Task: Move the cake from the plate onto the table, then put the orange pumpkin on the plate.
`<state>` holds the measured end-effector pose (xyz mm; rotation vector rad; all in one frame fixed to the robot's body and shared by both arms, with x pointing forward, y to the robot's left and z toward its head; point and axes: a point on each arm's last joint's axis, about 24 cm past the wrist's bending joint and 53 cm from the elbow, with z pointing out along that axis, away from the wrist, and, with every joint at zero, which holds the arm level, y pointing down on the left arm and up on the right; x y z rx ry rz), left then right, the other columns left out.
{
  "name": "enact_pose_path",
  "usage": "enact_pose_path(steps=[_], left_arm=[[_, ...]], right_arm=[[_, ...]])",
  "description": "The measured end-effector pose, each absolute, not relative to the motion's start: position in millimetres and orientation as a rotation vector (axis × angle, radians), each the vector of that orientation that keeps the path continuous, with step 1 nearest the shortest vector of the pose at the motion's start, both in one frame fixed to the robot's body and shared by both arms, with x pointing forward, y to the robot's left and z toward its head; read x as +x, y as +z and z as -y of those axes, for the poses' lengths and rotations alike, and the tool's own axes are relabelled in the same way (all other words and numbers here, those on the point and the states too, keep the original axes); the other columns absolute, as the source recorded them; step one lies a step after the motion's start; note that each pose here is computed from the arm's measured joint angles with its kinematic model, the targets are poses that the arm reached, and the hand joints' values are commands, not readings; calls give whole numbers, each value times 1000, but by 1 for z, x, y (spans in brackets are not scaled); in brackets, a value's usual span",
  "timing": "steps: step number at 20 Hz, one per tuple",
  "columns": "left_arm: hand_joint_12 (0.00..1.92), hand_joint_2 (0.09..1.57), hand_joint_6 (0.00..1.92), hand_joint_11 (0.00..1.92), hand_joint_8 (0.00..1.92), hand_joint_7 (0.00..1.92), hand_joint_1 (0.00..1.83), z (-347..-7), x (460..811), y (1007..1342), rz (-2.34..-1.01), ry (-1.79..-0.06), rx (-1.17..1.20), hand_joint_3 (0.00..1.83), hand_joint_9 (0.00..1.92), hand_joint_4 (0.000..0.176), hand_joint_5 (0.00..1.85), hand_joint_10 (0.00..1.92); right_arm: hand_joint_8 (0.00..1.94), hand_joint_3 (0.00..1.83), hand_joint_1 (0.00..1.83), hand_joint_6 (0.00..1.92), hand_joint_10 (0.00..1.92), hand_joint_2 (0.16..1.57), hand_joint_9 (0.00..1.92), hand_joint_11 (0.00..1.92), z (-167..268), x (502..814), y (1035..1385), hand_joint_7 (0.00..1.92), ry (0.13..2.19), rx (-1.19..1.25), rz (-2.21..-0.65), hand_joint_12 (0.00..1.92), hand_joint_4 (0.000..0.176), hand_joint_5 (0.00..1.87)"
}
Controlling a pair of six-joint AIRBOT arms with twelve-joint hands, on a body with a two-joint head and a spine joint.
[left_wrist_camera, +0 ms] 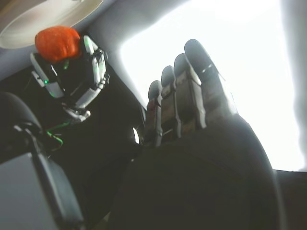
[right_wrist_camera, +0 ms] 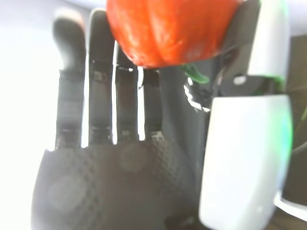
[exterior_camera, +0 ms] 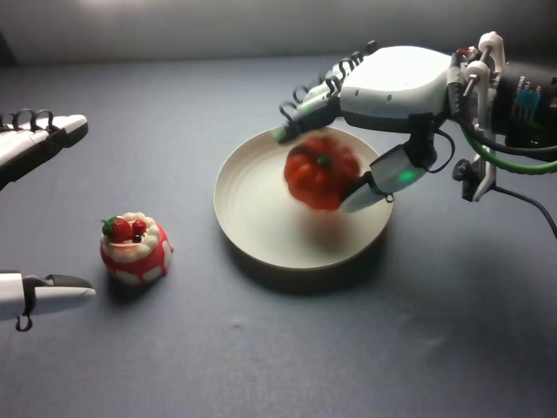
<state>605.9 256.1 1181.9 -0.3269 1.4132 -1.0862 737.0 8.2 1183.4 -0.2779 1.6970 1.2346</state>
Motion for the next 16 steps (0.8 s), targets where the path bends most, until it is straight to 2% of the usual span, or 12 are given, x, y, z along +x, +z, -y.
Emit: enact_pose_path(steps=[1,3,4,6,8,9,10,11,12,14,15,16], left_arm=[[768,812,4,0,0,200,927,-256,606,1182,-1412,-1086,-329,0,179,0,211,5],[711,814,2,0,0,187,914,-257,606,1182,-1412,-1085,-331,0,162,0,214,0],[675,814,0,0,0,176,908,-257,606,1182,-1412,-1085,-332,0,147,0,212,0],[671,823,1,0,1,170,931,-257,606,1182,-1412,-1087,-334,2,142,0,214,4],[691,825,1,0,0,169,957,-257,606,1182,-1409,-1092,-335,3,142,0,208,2],[696,822,2,0,0,169,955,-256,605,1184,-1403,-1096,-332,1,145,0,208,3],[740,824,1,0,0,169,946,-256,605,1185,-1397,-1099,-333,2,155,0,205,5],[795,814,2,0,1,175,958,-258,604,1187,-1383,-1101,-348,0,167,0,213,8],[775,813,0,0,1,163,953,-259,602,1187,-1380,-1101,-352,0,150,0,206,4],[733,824,0,0,0,95,967,-260,599,1187,-1372,-1107,-357,2,85,0,166,0],[725,832,0,0,0,63,961,-259,597,1187,-1366,-1116,-357,6,53,3,144,0],[725,824,4,0,3,65,958,-258,596,1188,-1361,-1122,-358,2,52,17,150,2]], right_arm=[[1,2,825,0,45,913,284,0,-8,737,1184,238,1236,-278,-1696,886,138,176],[5,0,870,5,32,909,324,0,-10,736,1184,264,1242,-280,-1694,1057,125,218],[1,1,860,3,17,913,307,0,-11,735,1184,257,1242,-281,-1696,1004,129,223],[3,0,878,1,11,894,316,0,-15,733,1183,254,1255,-273,-1700,1089,103,225],[0,0,803,0,2,885,245,0,-17,728,1188,163,1292,-250,-1693,944,128,123],[0,0,691,0,2,848,179,0,-11,722,1194,80,1326,-241,-1675,838,162,27],[1,0,667,0,4,826,133,0,-2,717,1201,51,1348,-235,-1656,747,158,5],[3,0,703,0,10,812,41,0,14,714,1210,28,1372,-212,-1629,464,132,0],[5,0,712,0,5,798,13,0,31,712,1219,48,1401,-174,-1603,280,160,0],[5,7,738,0,11,839,42,0,67,707,1227,64,1431,-105,-1567,172,173,0],[8,10,776,0,4,870,28,0,81,702,1226,34,1432,-87,-1562,35,175,0],[7,11,789,0,3,878,24,0,92,694,1225,26,1452,-61,-1548,6,162,0]])
